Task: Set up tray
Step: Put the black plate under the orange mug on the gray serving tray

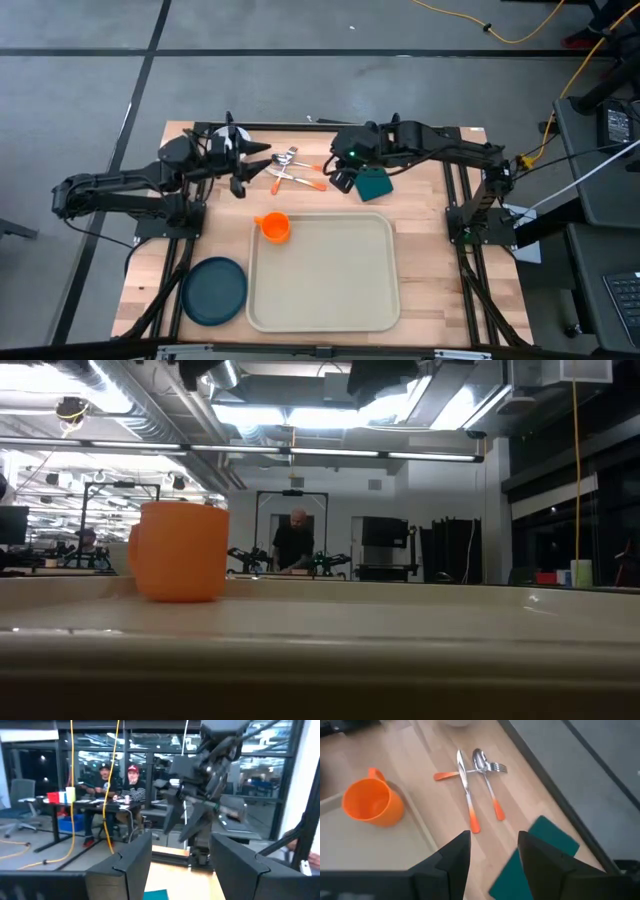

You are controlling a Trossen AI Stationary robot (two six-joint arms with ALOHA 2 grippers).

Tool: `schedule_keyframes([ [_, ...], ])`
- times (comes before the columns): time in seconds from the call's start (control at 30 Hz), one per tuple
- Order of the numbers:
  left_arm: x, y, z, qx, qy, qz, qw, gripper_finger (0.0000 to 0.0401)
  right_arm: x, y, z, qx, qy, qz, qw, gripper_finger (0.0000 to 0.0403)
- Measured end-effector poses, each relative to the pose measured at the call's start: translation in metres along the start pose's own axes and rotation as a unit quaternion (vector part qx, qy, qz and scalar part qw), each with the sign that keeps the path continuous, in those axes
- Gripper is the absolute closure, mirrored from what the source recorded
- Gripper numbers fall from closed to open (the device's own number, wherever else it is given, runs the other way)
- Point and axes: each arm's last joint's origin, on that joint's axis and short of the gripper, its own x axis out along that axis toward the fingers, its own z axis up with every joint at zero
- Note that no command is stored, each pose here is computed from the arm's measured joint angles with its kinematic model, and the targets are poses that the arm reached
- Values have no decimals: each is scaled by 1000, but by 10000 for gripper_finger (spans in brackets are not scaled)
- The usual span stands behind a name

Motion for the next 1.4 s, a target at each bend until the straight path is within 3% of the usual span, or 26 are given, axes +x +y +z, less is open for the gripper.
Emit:
schedule_keyframes([
  [0.13,12,1,14,10,3,-16,1000,208,-3,5,9,-30,-44,22,998,234],
  [0.33,29,11,35,41,42,13,998,207,-57,2,19,-80,-144,78,983,234],
  [0.5,36,19,40,42,61,26,997,207,-110,-18,7,-58,-203,85,974,234],
  [0.67,37,25,38,41,71,22,996,207,-137,-31,-26,-38,-226,41,972,234],
  [0.8,40,30,34,39,84,30,995,207,-131,-37,-62,-1,-255,25,967,234],
  [0.9,43,33,30,37,91,32,995,207,-116,-36,-86,25,-306,71,949,234],
  [1.03,53,36,20,14,110,13,994,207,-91,-32,-112,31,-389,179,903,234],
  [1.13,62,38,12,1,121,1,993,207,-70,-31,-134,41,-437,221,871,234],
  [1.3,73,41,5,1,116,-9,993,207,-32,-35,-176,70,-436,231,867,234],
  [1.4,77,42,5,4,109,-8,994,207,-16,-39,-200,76,-419,230,875,234],
])
